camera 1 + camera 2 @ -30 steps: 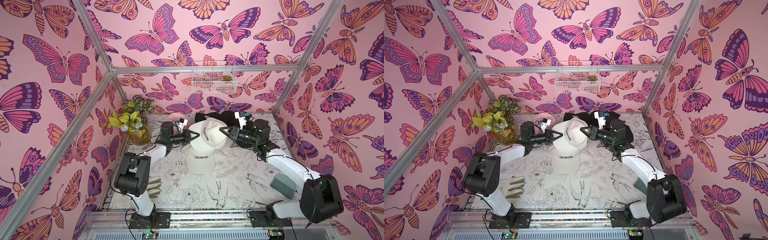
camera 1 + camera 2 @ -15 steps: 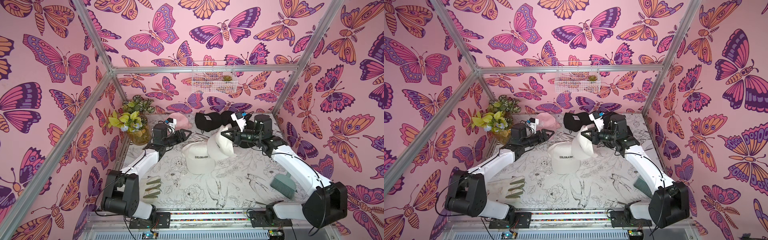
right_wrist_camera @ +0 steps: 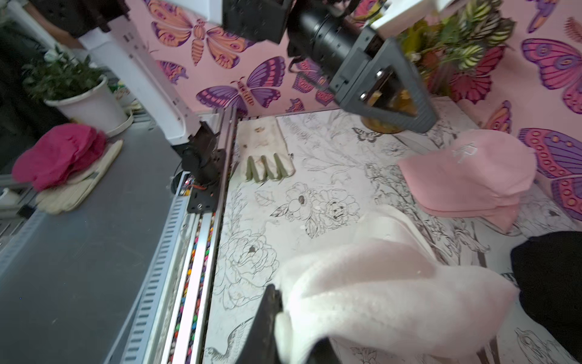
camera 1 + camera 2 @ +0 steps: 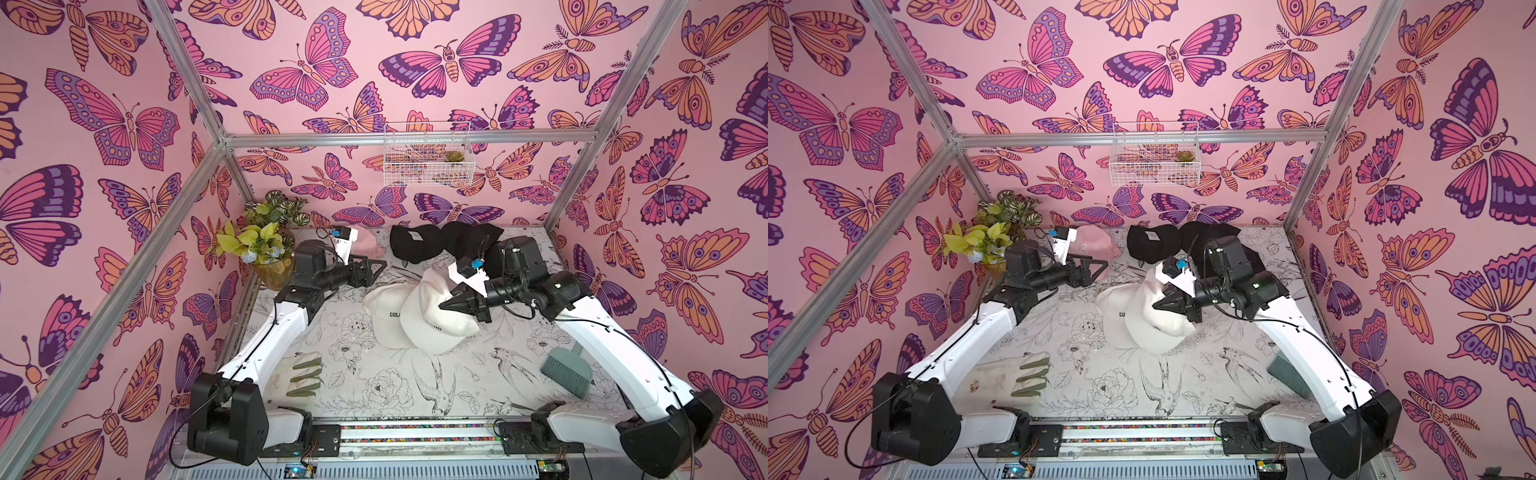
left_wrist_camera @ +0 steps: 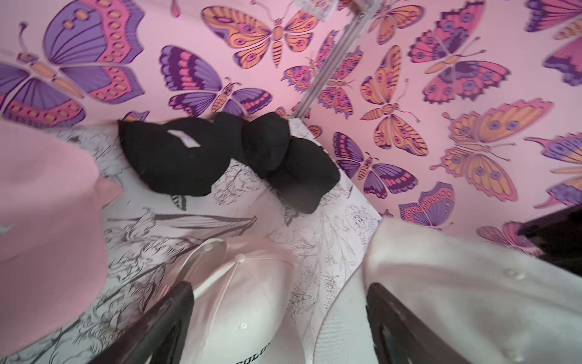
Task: Stack the baseball caps by color
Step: Pick up the baseball cap from the center of the board.
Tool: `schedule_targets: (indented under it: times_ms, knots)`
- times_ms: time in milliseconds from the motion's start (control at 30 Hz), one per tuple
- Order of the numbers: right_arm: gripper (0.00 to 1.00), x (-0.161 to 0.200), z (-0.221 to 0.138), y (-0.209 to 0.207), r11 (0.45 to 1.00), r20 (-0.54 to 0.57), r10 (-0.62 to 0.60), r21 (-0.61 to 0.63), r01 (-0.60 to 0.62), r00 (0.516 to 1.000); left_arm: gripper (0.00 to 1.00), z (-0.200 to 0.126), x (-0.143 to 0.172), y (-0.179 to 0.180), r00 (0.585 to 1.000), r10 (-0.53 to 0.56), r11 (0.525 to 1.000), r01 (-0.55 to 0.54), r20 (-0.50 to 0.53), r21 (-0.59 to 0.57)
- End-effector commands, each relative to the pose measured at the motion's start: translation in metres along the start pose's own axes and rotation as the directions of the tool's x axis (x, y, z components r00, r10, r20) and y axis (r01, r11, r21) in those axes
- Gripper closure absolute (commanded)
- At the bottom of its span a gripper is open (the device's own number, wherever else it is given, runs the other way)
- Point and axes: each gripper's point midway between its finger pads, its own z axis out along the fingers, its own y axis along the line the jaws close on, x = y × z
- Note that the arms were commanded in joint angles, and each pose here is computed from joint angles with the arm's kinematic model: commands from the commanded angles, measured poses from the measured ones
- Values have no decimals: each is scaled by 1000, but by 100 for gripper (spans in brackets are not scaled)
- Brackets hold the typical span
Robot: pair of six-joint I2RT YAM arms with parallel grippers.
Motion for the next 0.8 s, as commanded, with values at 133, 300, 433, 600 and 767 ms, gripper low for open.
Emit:
schedule_targets:
  times_ms: [133,300,433,600,767]
  knots:
    - [100,31,7,46,977,-156,-183,-141,161,971,12,-31,3,-96,972,236,865,-216,12,453]
    - [100,63,17,53,956,-338,-279,-183,228,899,10,-30,16,-110,957,290,830,-255,7,496]
    - [100,81,22,52,931,-438,-363,-197,307,822,10,-25,36,-128,943,331,779,-259,-23,571]
    - [100,88,26,47,892,-488,-449,-193,409,749,2,-5,89,-138,869,469,750,-297,-160,591]
    - [100,85,27,51,869,-453,-490,-195,454,745,7,8,124,-136,800,546,733,-311,-250,605]
